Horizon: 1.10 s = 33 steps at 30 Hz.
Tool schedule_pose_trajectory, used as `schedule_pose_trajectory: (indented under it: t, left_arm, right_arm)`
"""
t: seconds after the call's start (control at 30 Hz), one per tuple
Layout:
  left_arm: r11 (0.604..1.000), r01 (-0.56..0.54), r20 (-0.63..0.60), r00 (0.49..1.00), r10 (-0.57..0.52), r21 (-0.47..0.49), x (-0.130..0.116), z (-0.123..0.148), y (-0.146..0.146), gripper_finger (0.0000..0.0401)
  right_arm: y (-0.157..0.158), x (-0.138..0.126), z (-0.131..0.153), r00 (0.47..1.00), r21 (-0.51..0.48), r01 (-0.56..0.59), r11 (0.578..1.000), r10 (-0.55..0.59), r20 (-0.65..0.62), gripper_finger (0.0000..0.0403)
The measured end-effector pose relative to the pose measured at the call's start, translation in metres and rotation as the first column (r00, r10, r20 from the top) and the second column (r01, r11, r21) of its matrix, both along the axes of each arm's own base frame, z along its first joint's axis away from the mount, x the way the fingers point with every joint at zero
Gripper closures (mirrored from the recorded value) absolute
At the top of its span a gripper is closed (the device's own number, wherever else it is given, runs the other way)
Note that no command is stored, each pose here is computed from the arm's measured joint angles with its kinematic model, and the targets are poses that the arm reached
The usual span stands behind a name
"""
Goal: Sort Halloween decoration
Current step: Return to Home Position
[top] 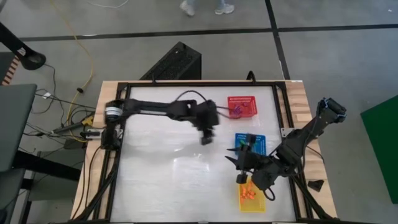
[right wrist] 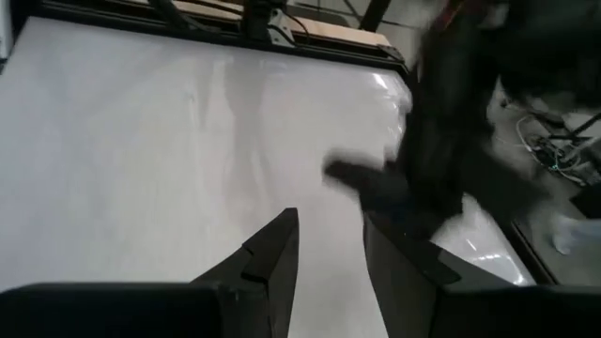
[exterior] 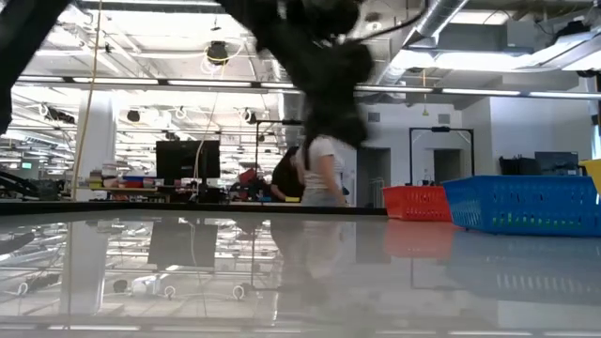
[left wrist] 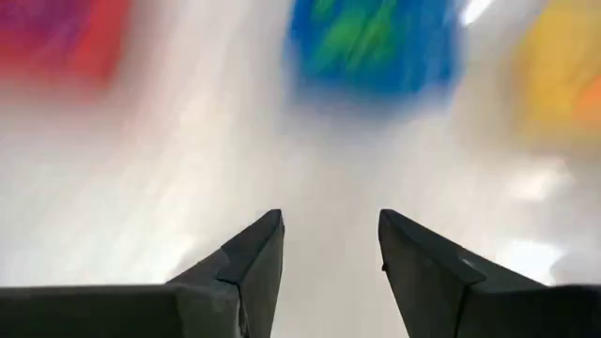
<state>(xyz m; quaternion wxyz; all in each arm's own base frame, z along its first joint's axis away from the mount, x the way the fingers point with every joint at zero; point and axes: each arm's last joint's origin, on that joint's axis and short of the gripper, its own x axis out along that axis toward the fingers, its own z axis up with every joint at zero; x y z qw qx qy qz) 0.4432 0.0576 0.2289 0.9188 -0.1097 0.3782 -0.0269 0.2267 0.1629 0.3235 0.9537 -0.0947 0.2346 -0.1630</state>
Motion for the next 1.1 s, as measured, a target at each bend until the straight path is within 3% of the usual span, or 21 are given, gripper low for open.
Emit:
schedule_pose_trajectory:
  t: [0.07,0.17,0.23,0.33,0.47,0.53,0.63,0.7,0.8,0.9,1.0,1.1]
  left_arm:
    - [0.988,-0.008,-0.184,0.982,0.036,0.153,-0.028,0.015,-0.007,0.0236]
    - [0.931,-0.008,-0.363,0.919,0.151,0.365,-0.072,0.03,-0.021,0.0236]
    - [0.892,-0.019,-0.383,0.899,0.213,0.452,-0.103,0.039,-0.031,0.0236]
    - [0.853,-0.098,-0.259,0.929,0.262,0.512,-0.151,0.058,-0.044,0.0236]
    - [0.872,-0.2,0.052,0.979,0.198,0.446,-0.207,0.063,-0.058,0.0236]
    - [0.903,-0.205,0.244,0.963,0.117,0.377,-0.231,0.055,-0.064,0.0236]
    - [0.937,-0.188,0.516,0.856,0.009,0.295,-0.26,0.037,-0.067,0.0236]
    - [0.941,-0.208,0.627,0.779,-0.005,0.265,-0.275,0.022,-0.065,0.0236]
    - [0.932,-0.273,0.7,0.713,0.03,0.238,-0.294,0.01,-0.059,0.0236]
    - [0.909,-0.333,0.671,0.737,0.085,0.25,-0.308,0.004,-0.051,0.0236]
    - [0.899,-0.362,0.633,0.762,0.135,0.244,-0.319,0.0,-0.047,0.0237]
    - [0.904,-0.354,0.62,0.772,0.137,0.24,-0.327,-0.001,-0.045,0.0237]
  right_arm:
    - [0.003,-0.003,0.0,1.0,0.002,-0.015,1.0,0.015,0.0,0.0251]
    - [0.007,-0.004,-0.001,1.0,0.023,-0.013,1.0,0.013,0.008,0.0251]
    - [0.007,-0.003,-0.002,1.0,0.025,-0.011,1.0,0.011,0.006,0.0251]
    - [0.005,-0.003,-0.005,1.0,0.037,0.014,0.999,-0.015,0.021,0.0251]
    - [-0.002,0.002,-0.018,0.991,0.007,0.111,0.994,-0.111,0.071,0.0251]
    - [-0.012,0.008,-0.027,0.985,0.0,0.156,0.988,-0.156,0.079,0.0251]
    - [-0.033,0.023,-0.04,0.981,0.034,0.19,0.981,-0.191,0.043,0.0253]
    - [-0.05,0.035,-0.046,0.988,0.052,0.155,0.987,-0.155,-0.003,0.0261]
    - [-0.076,0.053,-0.046,0.999,0.082,-0.043,0.996,0.045,-0.029,0.0286]
    - [-0.107,0.056,-0.036,0.968,0.123,-0.249,0.961,0.25,0.014,0.0327]
    - [-0.147,0.039,-0.031,0.97,0.134,-0.243,0.961,0.236,0.064,0.0374]
    - [-0.185,0.014,-0.041,0.975,0.149,-0.18,0.972,0.156,0.16,0.0384]
